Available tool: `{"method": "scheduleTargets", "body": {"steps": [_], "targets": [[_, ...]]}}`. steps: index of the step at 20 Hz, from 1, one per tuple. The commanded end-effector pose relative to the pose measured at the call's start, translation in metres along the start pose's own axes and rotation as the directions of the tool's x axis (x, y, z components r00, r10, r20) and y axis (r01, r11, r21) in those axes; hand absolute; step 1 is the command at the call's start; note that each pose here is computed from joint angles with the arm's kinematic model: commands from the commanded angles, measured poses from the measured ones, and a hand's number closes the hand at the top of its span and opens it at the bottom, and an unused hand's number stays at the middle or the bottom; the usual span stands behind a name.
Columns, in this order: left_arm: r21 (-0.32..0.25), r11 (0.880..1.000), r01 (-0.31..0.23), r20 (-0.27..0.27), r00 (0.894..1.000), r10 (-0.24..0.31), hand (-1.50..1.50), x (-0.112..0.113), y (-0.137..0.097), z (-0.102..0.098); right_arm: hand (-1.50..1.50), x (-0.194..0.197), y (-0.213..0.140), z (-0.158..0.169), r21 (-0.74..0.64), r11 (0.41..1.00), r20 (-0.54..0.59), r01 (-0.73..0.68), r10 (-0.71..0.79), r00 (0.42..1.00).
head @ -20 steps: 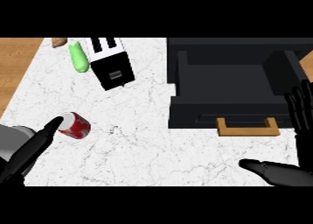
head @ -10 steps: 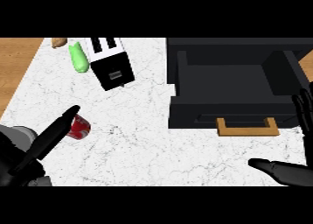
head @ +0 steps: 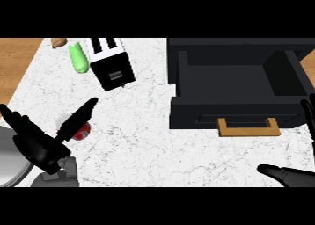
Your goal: Pick up the can, place it into the drawer and close the drawer
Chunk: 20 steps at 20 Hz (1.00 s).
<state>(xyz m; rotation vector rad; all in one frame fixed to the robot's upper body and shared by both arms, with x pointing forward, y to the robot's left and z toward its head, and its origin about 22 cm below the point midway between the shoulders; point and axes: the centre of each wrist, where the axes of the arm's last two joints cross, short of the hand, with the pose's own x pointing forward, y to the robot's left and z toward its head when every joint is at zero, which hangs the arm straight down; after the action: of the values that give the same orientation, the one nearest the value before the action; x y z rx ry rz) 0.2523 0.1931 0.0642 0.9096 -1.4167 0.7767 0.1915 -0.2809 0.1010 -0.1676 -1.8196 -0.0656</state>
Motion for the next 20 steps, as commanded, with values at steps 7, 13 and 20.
{"method": "scheduleTargets", "body": {"steps": [7,13,20], "targets": [[0.051,0.998,0.033,-0.080,0.996,-0.029,-1.50,-0.052,-0.003,0.006,-1.50,0.018,-0.018,0.006,-0.005,1.000,0.012,-0.014,0.014,1.000],[0.131,0.989,0.060,-0.098,0.994,-0.048,-1.50,-0.078,-0.014,0.011,-1.50,0.011,-0.008,0.023,-0.013,1.000,0.002,-0.013,0.013,1.000],[0.147,0.988,0.049,-0.138,0.990,-0.029,-1.50,-0.092,0.010,0.007,-1.50,0.017,-0.018,0.025,-0.022,1.000,0.010,-0.002,0.002,1.000]]}}
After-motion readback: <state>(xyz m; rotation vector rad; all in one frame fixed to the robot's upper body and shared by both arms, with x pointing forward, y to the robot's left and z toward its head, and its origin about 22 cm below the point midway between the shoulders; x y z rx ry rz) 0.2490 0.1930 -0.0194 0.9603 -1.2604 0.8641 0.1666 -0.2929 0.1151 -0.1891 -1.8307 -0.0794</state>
